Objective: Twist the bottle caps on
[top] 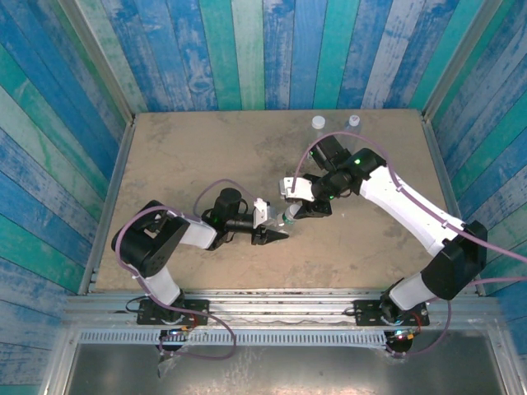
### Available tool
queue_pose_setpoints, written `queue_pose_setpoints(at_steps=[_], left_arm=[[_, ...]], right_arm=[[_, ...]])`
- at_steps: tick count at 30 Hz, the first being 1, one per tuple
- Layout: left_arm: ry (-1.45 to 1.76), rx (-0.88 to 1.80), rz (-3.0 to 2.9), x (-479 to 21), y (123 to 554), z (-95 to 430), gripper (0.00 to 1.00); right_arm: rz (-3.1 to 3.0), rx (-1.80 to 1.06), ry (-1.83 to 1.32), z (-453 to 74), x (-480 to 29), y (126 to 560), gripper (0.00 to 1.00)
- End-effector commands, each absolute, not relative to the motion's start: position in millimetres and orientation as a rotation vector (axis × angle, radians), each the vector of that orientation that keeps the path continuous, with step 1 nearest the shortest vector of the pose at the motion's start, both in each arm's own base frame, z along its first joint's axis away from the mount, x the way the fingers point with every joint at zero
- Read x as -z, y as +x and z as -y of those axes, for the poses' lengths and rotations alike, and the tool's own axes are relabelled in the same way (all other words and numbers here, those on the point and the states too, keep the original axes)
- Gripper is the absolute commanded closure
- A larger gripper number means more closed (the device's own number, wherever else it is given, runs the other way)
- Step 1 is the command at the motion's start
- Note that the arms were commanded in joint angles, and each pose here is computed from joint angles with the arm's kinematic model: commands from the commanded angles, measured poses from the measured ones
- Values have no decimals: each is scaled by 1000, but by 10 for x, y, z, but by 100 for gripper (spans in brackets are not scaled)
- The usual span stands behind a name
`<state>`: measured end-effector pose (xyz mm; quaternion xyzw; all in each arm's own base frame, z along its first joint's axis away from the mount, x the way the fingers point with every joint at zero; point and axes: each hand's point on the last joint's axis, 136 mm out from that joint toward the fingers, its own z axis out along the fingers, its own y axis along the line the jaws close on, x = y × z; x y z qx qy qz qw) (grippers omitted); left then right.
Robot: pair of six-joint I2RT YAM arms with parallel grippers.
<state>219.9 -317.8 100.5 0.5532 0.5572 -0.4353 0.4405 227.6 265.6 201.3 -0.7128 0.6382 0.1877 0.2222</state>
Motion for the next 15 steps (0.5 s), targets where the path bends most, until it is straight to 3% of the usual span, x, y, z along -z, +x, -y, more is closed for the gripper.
queue_pose_setpoints(at_steps=[1,15], left_arm=[[1389,1065,-1269,-1310,2180,3229,47],[1380,1043,-1260,-1353,2199,3219,47]], right_arm=[[-1778,-514,-1985,-2659,-2019,2266,53],[-1821,-553,-1972,-2672,-2016,2241,58]])
